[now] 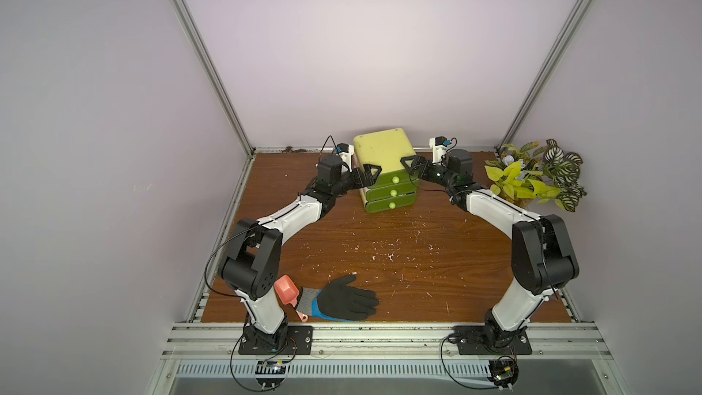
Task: Place the umbrella in the drawer by color
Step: Move the storage box to the center of the board, then reset both arms
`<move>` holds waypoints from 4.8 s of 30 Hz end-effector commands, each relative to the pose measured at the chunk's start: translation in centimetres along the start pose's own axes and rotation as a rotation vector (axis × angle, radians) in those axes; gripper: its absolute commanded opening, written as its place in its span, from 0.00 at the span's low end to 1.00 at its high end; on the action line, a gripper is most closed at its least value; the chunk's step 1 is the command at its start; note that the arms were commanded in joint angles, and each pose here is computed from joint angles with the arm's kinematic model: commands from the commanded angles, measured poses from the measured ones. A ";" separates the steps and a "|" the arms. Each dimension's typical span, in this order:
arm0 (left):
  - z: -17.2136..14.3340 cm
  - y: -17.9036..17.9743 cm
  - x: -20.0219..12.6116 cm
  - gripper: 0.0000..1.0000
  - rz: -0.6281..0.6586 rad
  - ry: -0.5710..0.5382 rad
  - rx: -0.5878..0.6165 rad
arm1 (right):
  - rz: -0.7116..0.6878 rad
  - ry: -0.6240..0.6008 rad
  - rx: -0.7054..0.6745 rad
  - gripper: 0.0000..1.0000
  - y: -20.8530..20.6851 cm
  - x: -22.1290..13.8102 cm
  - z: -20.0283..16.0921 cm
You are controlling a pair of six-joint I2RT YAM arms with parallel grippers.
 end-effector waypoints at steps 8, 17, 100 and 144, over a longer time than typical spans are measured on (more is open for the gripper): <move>-2.6 -5.3 -3.4 1.00 -0.160 0.027 0.082 | 0.315 -0.007 -0.114 0.99 11.0 -5.3 -3.9; -3.4 -5.7 -6.3 1.00 -0.091 0.008 0.118 | 0.080 -0.042 -0.244 0.99 9.4 -8.2 -4.5; -11.4 7.6 -23.6 1.00 0.729 -0.619 0.756 | -0.630 -0.375 -0.590 1.00 -13.2 -15.9 -11.1; -8.9 16.4 -19.8 0.99 0.960 -0.554 0.537 | -0.630 -0.375 -0.588 1.00 -13.2 -15.9 -11.1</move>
Point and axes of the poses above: each gripper's point midway between its finger pads, its own x axis out along the fingers, its own y axis along the line the jaws close on, z = x × y, the point moved 9 cm from there along -x, back along the fingers, and after that the axes turned 1 degree about -x, right-handed, at the moved point
